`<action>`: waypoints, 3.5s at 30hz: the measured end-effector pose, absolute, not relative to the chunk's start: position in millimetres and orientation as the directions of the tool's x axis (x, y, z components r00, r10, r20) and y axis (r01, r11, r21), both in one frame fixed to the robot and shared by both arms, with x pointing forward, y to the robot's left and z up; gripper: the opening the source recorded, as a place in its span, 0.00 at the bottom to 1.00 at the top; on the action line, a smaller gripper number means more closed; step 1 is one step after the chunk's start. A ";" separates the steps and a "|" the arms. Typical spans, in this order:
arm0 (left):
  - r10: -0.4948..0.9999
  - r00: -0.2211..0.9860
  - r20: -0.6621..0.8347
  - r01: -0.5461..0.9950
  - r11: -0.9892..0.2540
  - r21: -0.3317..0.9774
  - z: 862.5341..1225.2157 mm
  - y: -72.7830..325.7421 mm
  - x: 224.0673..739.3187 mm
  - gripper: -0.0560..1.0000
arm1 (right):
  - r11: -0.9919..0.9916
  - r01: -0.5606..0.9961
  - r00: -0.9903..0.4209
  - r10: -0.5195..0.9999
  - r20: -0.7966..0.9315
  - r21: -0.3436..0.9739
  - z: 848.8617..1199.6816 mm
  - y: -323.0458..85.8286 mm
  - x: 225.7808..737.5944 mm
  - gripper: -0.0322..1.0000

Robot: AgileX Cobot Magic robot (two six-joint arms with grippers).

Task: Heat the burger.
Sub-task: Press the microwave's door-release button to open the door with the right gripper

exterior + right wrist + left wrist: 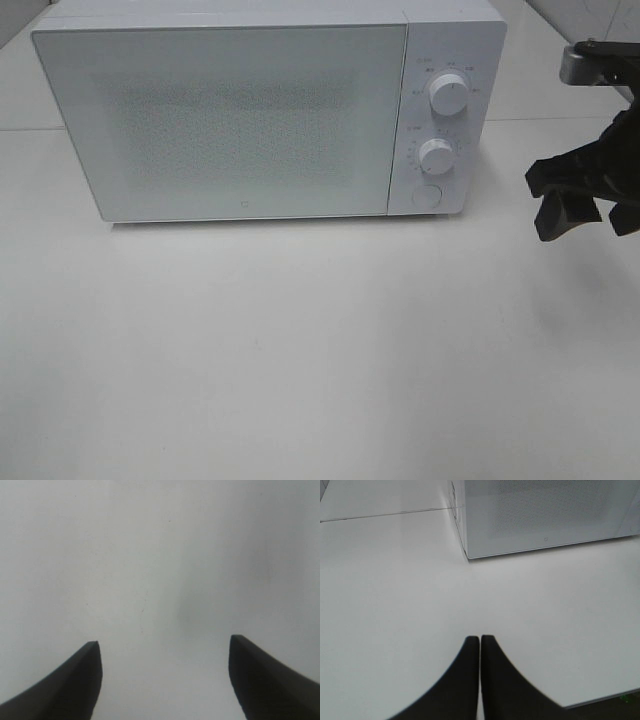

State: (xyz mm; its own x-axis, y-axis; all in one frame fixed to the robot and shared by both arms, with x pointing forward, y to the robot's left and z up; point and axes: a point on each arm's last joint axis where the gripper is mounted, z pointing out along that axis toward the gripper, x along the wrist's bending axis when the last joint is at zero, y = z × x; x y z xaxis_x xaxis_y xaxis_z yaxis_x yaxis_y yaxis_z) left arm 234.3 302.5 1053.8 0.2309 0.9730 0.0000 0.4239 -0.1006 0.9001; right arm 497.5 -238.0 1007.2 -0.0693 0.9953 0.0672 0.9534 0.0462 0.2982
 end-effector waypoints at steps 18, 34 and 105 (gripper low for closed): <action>0.973 0.231 0.000 0.424 -0.101 0.900 1053.8 302.5 234.3 0.05 | 0.031 0.898 -0.080 0.992 0.093 0.439 1045.8 -263.0 386.9 0.66; 0.973 0.231 0.000 0.424 -0.101 0.900 1053.8 302.5 234.3 0.05 | 0.047 0.828 -0.119 0.989 0.093 0.558 1043.3 -279.4 315.5 0.66; 0.972 0.236 -0.007 0.425 -0.096 0.900 1053.8 301.8 234.1 0.05 | 0.124 0.535 -0.228 0.974 0.001 0.836 1050.8 -297.1 242.8 0.66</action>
State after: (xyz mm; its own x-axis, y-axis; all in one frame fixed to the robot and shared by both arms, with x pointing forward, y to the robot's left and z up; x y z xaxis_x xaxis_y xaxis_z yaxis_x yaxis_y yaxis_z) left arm 234.1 301.8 1053.8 0.2358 0.9718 -0.0075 0.4249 -0.0962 0.9001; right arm 242.8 -297.1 1050.8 -0.2277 0.9737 0.0010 0.5352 0.1243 0.8355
